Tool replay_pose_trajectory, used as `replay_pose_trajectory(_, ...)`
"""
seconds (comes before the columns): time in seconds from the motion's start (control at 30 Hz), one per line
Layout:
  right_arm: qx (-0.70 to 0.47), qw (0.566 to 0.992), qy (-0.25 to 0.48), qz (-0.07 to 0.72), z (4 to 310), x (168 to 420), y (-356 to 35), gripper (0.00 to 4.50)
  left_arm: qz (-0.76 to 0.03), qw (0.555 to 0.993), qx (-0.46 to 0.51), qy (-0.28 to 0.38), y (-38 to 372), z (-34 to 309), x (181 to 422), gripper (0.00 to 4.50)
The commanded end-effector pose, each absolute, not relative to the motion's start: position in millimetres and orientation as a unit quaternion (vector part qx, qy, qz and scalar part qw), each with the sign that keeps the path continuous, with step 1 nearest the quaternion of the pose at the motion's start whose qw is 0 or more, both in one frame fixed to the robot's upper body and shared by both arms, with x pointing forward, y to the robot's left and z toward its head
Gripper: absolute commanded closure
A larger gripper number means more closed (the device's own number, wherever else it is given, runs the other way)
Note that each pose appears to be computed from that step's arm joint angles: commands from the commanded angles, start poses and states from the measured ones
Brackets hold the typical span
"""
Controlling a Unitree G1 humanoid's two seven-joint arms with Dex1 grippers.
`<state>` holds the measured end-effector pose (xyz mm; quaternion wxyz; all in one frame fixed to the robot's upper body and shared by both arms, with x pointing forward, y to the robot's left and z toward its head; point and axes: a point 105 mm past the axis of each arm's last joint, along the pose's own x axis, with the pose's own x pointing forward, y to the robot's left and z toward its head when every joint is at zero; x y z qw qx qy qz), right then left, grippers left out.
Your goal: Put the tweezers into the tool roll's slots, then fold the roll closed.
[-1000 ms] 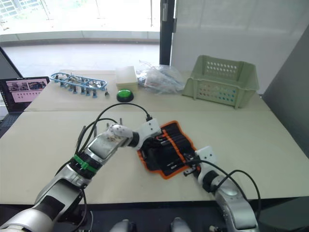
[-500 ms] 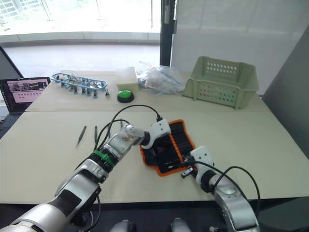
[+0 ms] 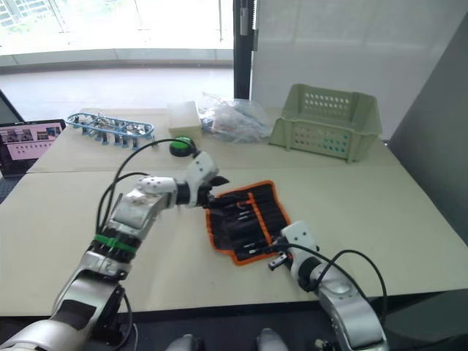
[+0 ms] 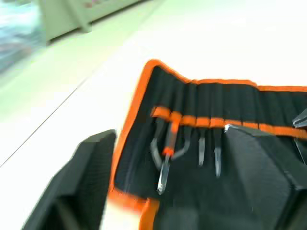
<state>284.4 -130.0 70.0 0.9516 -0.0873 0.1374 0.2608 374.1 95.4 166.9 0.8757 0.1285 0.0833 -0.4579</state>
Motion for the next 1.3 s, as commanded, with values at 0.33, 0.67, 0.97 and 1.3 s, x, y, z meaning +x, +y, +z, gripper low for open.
replay_pose_trajectory(0.33,-0.086,0.937,0.211,0.266,36,277,-140,4.50,-0.152,0.983,0.079,0.070,261,154,296,0.02)
replay_pose_trajectory(0.67,-0.056,0.931,0.252,0.259,19,272,-156,4.50,-0.010,0.996,0.053,0.070,313,119,226,0.02)
replay_pose_trajectory(0.97,-0.050,0.927,0.259,0.266,12,265,-151,4.50,-0.018,0.995,0.028,0.095,311,105,214,0.02)
replay_pose_trajectory(1.3,-0.044,0.933,0.245,0.259,19,268,-145,4.50,-0.008,0.990,0.039,0.133,308,86,277,0.02)
